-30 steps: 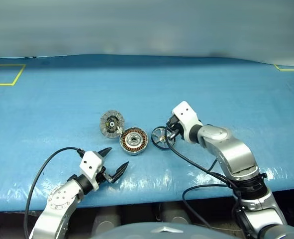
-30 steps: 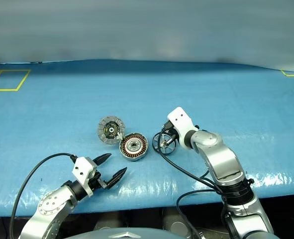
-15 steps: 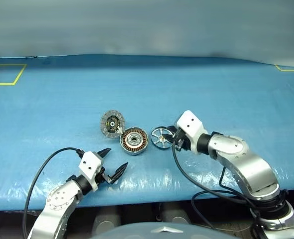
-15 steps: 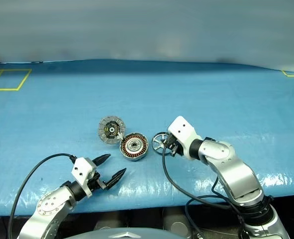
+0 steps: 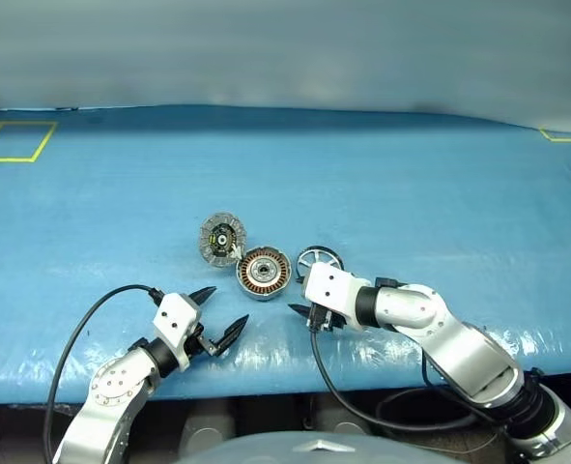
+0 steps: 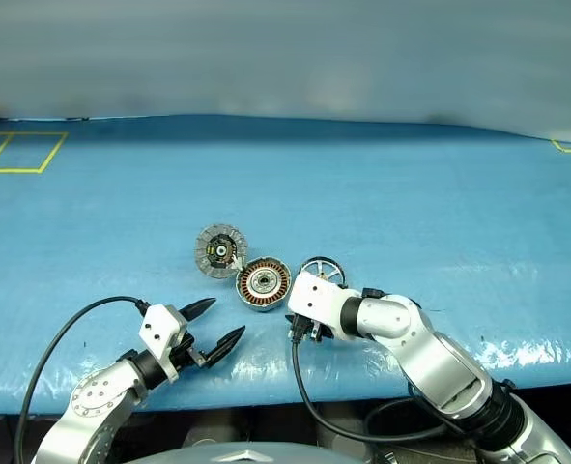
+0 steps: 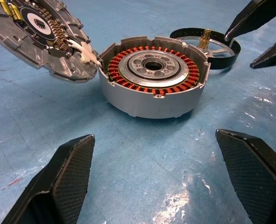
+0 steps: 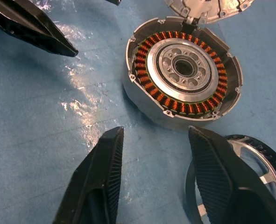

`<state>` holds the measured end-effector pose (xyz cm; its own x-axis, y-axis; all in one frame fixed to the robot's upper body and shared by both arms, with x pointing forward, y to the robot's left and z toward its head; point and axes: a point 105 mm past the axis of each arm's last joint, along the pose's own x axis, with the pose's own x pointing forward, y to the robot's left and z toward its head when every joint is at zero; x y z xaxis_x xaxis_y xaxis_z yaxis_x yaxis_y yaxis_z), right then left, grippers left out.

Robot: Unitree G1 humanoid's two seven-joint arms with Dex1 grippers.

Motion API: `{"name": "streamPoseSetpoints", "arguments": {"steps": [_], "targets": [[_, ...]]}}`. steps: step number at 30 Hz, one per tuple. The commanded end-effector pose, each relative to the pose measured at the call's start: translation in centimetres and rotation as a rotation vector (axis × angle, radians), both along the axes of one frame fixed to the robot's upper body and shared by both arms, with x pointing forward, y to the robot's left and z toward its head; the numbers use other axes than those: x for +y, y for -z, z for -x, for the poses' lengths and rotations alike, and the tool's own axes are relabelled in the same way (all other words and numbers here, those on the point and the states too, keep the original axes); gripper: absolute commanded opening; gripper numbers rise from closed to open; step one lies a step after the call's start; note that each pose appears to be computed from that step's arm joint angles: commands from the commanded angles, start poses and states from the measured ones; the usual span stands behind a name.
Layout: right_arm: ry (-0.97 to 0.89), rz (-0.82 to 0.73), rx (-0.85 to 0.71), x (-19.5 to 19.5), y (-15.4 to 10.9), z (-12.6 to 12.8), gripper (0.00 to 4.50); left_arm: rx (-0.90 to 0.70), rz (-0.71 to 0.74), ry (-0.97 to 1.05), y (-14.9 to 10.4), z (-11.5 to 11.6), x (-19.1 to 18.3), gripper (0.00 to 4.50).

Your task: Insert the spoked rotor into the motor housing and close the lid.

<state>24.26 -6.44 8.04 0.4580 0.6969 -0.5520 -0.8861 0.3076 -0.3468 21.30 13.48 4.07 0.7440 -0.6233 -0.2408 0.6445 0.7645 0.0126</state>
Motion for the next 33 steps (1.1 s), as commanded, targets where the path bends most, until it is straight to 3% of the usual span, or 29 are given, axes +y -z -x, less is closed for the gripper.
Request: {"name": "streamPoseSetpoints", "arguments": {"steps": [1, 20, 23, 30, 33], "targets": [[0.015, 0.021, -0.086, -0.2, -0.4, -0.8, 3.07, -0.022, 0.009, -0.006, -0.5, -0.1, 0.1, 4.50], [0.138, 0.126, -0.164, -3.3, 2.4, -2.5, 3.07, -0.028, 0.010, -0.009, -0.6, -0.2, 0.0, 4.50], [0.156, 0.128, -0.175, -3.4, 2.5, -2.8, 2.45, -0.029, 0.011, -0.011, -0.6, -0.2, 0.0, 4.50], [0.180, 0.106, -0.189, -3.2, 2.2, -3.4, 0.15, -0.032, 0.011, -0.015, -0.7, -0.3, 0.0, 4.50], [0.182, 0.098, -0.189, -3.1, 2.0, -3.4, 0.04, -0.033, 0.012, -0.017, -0.7, -0.3, 0.0, 4.50]]}}
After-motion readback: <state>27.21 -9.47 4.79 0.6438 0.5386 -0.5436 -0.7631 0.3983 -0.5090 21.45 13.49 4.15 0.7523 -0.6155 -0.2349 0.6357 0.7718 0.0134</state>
